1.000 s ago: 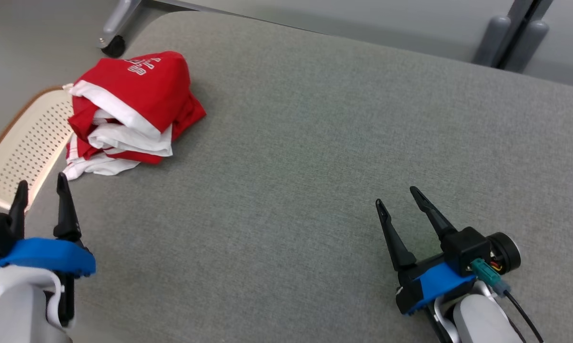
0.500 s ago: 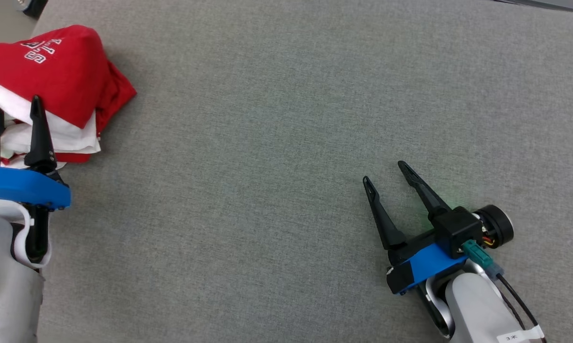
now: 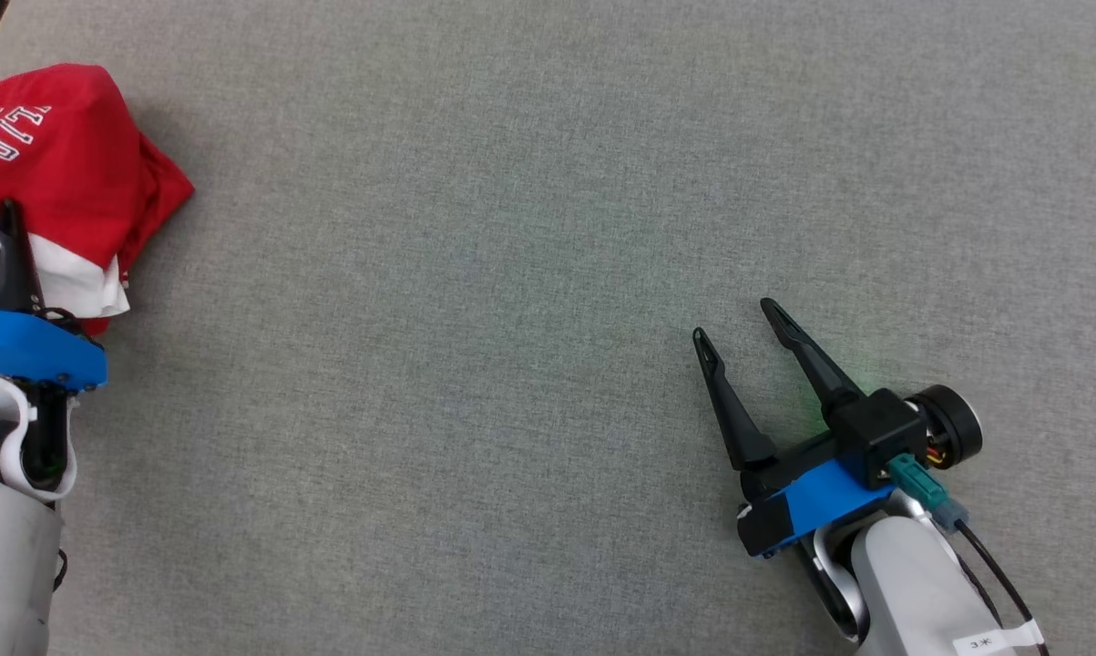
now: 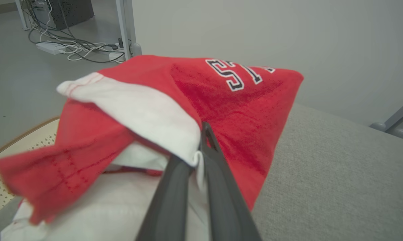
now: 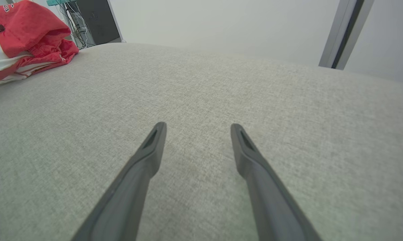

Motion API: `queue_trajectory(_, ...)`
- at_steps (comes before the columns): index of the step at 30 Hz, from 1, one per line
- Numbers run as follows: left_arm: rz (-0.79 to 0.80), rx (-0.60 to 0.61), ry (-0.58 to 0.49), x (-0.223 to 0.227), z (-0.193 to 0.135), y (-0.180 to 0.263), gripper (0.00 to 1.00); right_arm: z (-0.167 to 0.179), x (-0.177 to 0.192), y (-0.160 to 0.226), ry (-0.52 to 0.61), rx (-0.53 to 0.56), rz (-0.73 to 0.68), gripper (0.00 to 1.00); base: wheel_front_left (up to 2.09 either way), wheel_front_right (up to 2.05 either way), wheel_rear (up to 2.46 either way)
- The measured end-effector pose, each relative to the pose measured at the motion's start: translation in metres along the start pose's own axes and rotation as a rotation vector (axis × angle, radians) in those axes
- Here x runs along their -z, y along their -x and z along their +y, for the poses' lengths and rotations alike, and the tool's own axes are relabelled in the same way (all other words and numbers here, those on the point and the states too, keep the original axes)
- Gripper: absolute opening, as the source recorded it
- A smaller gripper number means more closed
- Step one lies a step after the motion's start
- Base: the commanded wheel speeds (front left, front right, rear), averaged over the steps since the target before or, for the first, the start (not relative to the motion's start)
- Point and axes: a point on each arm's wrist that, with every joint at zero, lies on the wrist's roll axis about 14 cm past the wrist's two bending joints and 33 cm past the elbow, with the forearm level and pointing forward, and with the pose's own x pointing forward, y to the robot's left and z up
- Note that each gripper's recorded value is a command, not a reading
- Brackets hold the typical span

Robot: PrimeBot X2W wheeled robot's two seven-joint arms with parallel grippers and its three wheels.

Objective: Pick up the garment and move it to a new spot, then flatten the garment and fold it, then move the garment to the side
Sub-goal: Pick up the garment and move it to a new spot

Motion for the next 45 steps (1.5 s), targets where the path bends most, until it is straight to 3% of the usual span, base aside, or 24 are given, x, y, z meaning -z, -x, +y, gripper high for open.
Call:
queue_trajectory(8, -0.174, 0.115, -0.011, -0.066, -0.032, -0.001, 0.0, -0.006, -0.025, 0.012, 0.008, 0.033, -0.048, 1.0, 0.0, 0.0, 0.0)
queue_trajectory(17, -0.373, 0.398, -0.015, -0.125, -0.137, 0.022, 0.0, -0.017, -0.051, 0.049, -0.008, 0.107, -0.095, 1.0, 0.0, 0.0, 0.0)
queue_trajectory(26, -0.328, 0.761, 0.006, -0.086, -0.277, 0.055, 0.0, -0.057, -0.056, 0.111, -0.012, 0.293, -0.1, 1.0, 0.0, 0.0, 0.0)
queue_trajectory(33, -0.224, 1.063, 0.036, -0.039, -0.381, 0.107, 0.0, -0.084, -0.059, 0.163, -0.015, 0.445, -0.111, 1.0, 0.0, 0.0, 0.0)
queue_trajectory(39, -0.148, 1.263, 0.029, -0.007, -0.433, 0.159, 0.0, -0.093, -0.063, 0.196, -0.018, 0.534, -0.128, 1.0, 0.0, 0.0, 0.0)
queue_trajectory(45, -0.086, 1.37, -0.007, 0.022, -0.448, 0.193, 0.0, -0.094, -0.064, 0.207, -0.025, 0.56, -0.133, 1.0, 0.0, 0.0, 0.0)
